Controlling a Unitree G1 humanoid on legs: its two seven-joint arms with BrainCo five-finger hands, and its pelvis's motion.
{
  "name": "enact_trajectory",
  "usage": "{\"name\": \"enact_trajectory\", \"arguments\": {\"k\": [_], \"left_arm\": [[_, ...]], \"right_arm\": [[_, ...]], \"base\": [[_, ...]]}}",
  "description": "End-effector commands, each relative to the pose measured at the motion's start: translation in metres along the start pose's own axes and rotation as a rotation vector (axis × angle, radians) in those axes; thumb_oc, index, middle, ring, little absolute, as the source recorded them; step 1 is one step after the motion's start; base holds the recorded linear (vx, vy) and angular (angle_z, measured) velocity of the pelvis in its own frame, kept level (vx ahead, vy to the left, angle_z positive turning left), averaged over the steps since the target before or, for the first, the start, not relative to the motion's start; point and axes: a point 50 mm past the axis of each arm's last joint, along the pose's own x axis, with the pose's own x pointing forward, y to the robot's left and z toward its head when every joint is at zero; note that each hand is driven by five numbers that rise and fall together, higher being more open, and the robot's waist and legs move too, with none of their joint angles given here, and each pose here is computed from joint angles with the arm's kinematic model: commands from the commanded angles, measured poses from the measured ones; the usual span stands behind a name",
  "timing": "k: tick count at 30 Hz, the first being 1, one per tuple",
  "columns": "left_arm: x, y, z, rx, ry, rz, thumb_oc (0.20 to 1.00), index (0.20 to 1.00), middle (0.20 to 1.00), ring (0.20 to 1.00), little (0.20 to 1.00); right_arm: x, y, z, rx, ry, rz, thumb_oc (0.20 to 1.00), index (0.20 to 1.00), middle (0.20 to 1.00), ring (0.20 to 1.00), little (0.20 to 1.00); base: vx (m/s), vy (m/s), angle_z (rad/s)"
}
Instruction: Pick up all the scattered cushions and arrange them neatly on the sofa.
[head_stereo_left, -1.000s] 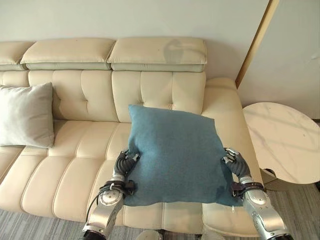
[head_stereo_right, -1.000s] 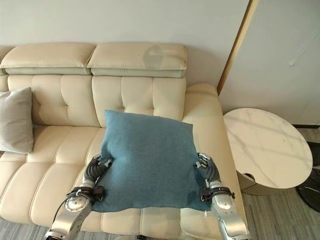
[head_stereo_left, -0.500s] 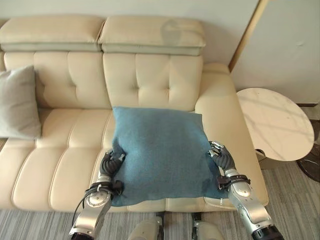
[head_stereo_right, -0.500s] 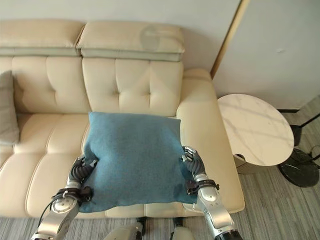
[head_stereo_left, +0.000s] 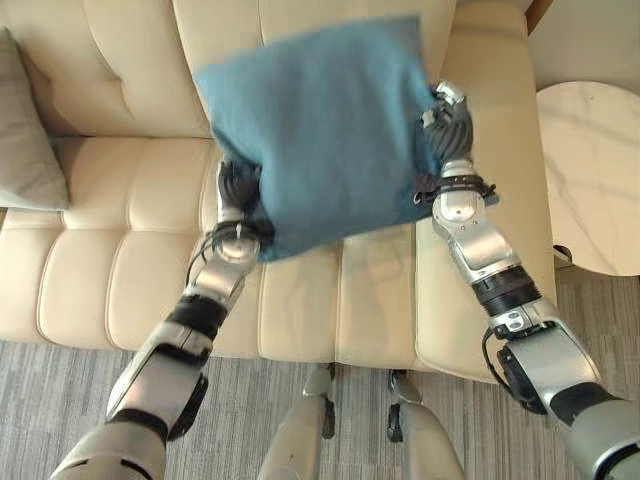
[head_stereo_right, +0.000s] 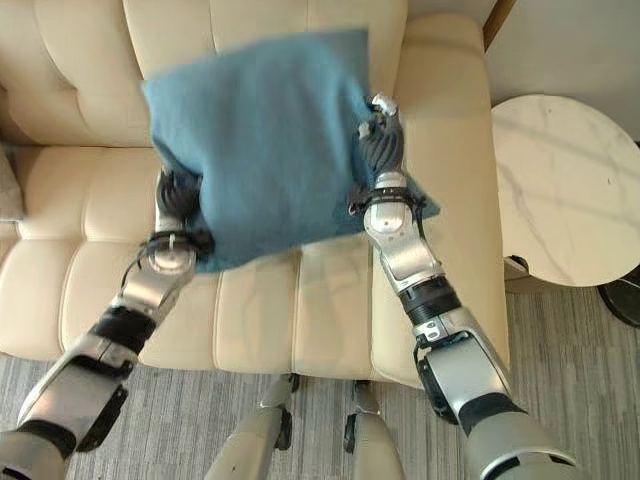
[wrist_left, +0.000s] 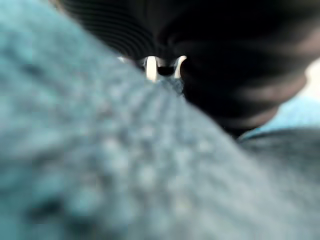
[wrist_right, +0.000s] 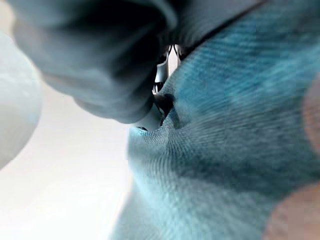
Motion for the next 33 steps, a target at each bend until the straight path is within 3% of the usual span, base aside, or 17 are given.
{"name": "enact_trajectory", "arguments": {"k": [1, 2, 6, 10, 14, 21, 23, 24, 28, 31, 33], "left_arm": [[0.031, 0.026, 0.089, -0.090, -0.298, 0.155, 1.000, 1.000, 1.000, 1.000, 1.000], [0.038, 0.032, 0.097, -0.084, -0.296, 0.176, 1.000, 1.000, 1.000, 1.000, 1.000], [0.051, 0.055, 0.099, -0.050, -0.262, 0.209, 1.000, 1.000, 1.000, 1.000, 1.000], [0.051, 0.058, 0.057, 0.031, -0.121, 0.149, 1.000, 1.000, 1.000, 1.000, 1.000], [0.034, 0.052, -0.005, 0.072, 0.065, 0.064, 1.000, 1.000, 1.000, 1.000, 1.000], [0.004, 0.050, -0.043, -0.021, 0.110, -0.010, 1.000, 1.000, 1.000, 1.000, 1.000], [-0.014, 0.053, -0.056, -0.071, 0.108, -0.027, 1.000, 1.000, 1.000, 1.000, 1.000], [-0.050, 0.059, -0.080, -0.129, 0.128, -0.060, 1.000, 1.000, 1.000, 1.000, 1.000], [-0.098, 0.062, -0.112, -0.162, 0.220, -0.121, 1.000, 1.000, 1.000, 1.000, 1.000], [-0.180, 0.080, -0.162, -0.089, 0.447, -0.239, 1.000, 1.000, 1.000, 1.000, 1.000], [-0.197, 0.089, -0.171, -0.037, 0.490, -0.258, 1.000, 1.000, 1.000, 1.000, 1.000]], "right_arm": [[0.014, 0.008, 0.086, 0.090, -0.358, -0.025, 0.790, 0.790, 0.790, 0.790, 0.790], [0.021, 0.003, 0.094, 0.087, -0.370, -0.042, 1.000, 1.000, 1.000, 1.000, 1.000], [0.037, -0.010, 0.085, 0.027, -0.290, -0.056, 1.000, 1.000, 1.000, 1.000, 1.000], [0.031, -0.002, 0.037, 0.016, -0.086, 0.044, 1.000, 1.000, 1.000, 1.000, 1.000], [0.009, 0.013, -0.009, -0.008, 0.081, 0.177, 1.000, 1.000, 1.000, 1.000, 1.000], [-0.014, -0.005, -0.048, -0.078, 0.152, 0.229, 1.000, 1.000, 1.000, 1.000, 1.000], [-0.026, -0.016, -0.059, -0.084, 0.160, 0.234, 1.000, 1.000, 1.000, 1.000, 1.000], [-0.052, -0.040, -0.079, -0.106, 0.181, 0.254, 1.000, 1.000, 1.000, 1.000, 1.000], [-0.090, -0.062, -0.101, -0.126, 0.239, 0.296, 1.000, 1.000, 1.000, 1.000, 1.000], [-0.168, -0.103, -0.139, -0.153, 0.438, 0.388, 1.000, 1.000, 1.000, 1.000, 1.000], [-0.184, -0.115, -0.148, -0.188, 0.493, 0.396, 1.000, 1.000, 1.000, 1.000, 1.000]], "base": [[-0.05, -0.016, 0.18], [-0.03, -0.019, 0.22], [-0.04, -0.034, 0.09], [-0.01, -0.009, 0.01], [-0.03, 0.009, 0.03], [-0.05, 0.006, 0.19], [-0.03, 0.024, -0.14], [0.01, 0.047, -0.23], [0.03, 0.038, -0.18], [0.08, 0.077, -0.10], [0.06, 0.095, -0.22]]}}
